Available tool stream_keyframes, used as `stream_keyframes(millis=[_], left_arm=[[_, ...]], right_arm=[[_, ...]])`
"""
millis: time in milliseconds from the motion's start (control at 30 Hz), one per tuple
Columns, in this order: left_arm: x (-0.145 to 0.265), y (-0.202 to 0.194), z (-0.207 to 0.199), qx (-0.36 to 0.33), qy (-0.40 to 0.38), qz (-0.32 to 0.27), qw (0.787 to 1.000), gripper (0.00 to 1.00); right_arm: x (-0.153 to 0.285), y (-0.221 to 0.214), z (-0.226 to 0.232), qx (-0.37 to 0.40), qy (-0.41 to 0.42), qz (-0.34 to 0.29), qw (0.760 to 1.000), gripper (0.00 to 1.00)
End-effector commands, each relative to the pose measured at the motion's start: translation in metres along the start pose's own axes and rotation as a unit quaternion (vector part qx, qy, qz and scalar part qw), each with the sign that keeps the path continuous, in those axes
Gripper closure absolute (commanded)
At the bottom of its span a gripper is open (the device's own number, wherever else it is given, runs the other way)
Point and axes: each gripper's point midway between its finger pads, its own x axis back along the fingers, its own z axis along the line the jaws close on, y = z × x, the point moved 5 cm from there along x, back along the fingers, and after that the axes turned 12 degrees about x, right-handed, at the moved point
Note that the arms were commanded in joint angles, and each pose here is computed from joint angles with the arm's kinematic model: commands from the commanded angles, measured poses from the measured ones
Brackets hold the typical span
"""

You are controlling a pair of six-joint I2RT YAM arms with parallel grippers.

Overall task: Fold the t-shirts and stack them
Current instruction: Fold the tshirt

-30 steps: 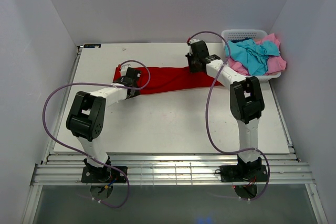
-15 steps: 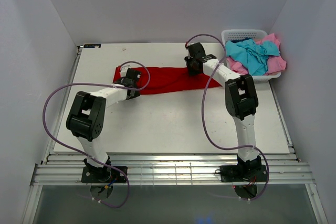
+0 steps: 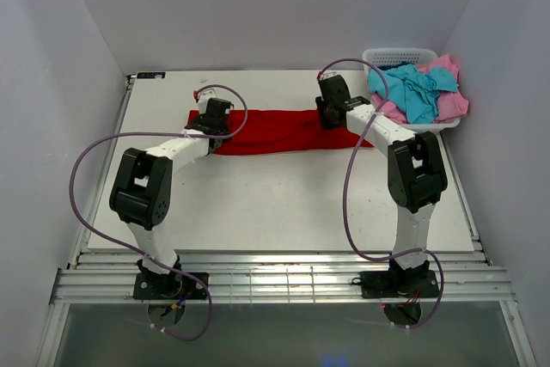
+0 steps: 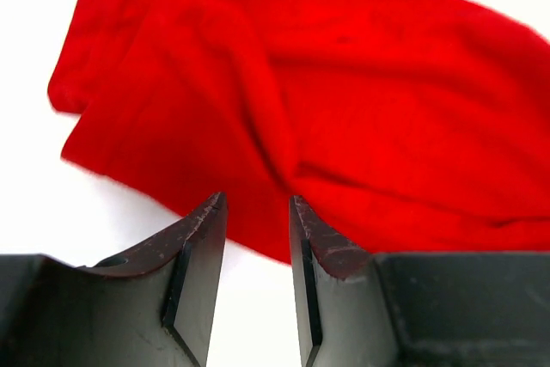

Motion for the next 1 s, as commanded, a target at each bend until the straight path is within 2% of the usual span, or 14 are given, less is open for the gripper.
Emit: stream_keyframes(millis=[0,133,267,400,500,600,633,733,967], left_arm=[[-0.009,0.004,-0.003,-0.004,0.008,-0.01,1.0,0.55],[-0.015,-0.004,0.0,-0.009,0.017,-0.001,1.0,0.55],[-0.019,-0.011,0.004,-0.013,0.028,0.008,0.999,0.55],[-0.02,-0.017,0.013,-0.012,0.049,0.014,0.999,0.55],[-0.021,-0.021,0.024,-0.004,0.067,0.024,0.997,0.55],[-0.019,-0.024,0.034,0.002,0.073,0.03,0.997,0.55],[-0.018,-0.024,0.036,0.003,0.075,0.03,0.997,0.55],[-0.016,-0.025,0.042,0.005,0.076,0.034,0.996,0.55],[-0.012,-0.031,0.055,0.008,0.09,0.04,0.995,0.54]], right_arm=[[0.005,-0.008,-0.006,-0.017,-0.015,0.001,1.0,0.58],[0.015,-0.02,-0.005,-0.023,-0.01,0.008,1.0,0.57],[0.026,-0.014,-0.01,-0.03,-0.015,-0.017,0.999,0.56],[0.023,-0.013,-0.018,-0.038,-0.025,-0.015,0.999,0.57],[0.009,-0.028,-0.022,-0.049,-0.024,0.013,0.998,0.62],[-0.007,-0.045,-0.022,-0.053,-0.021,0.039,0.998,0.73],[-0.015,-0.054,-0.022,-0.053,-0.022,0.055,0.997,0.79],[-0.03,-0.069,-0.024,-0.057,-0.021,0.079,0.995,0.87],[-0.042,-0.098,-0.034,-0.06,-0.024,0.142,0.988,0.89]])
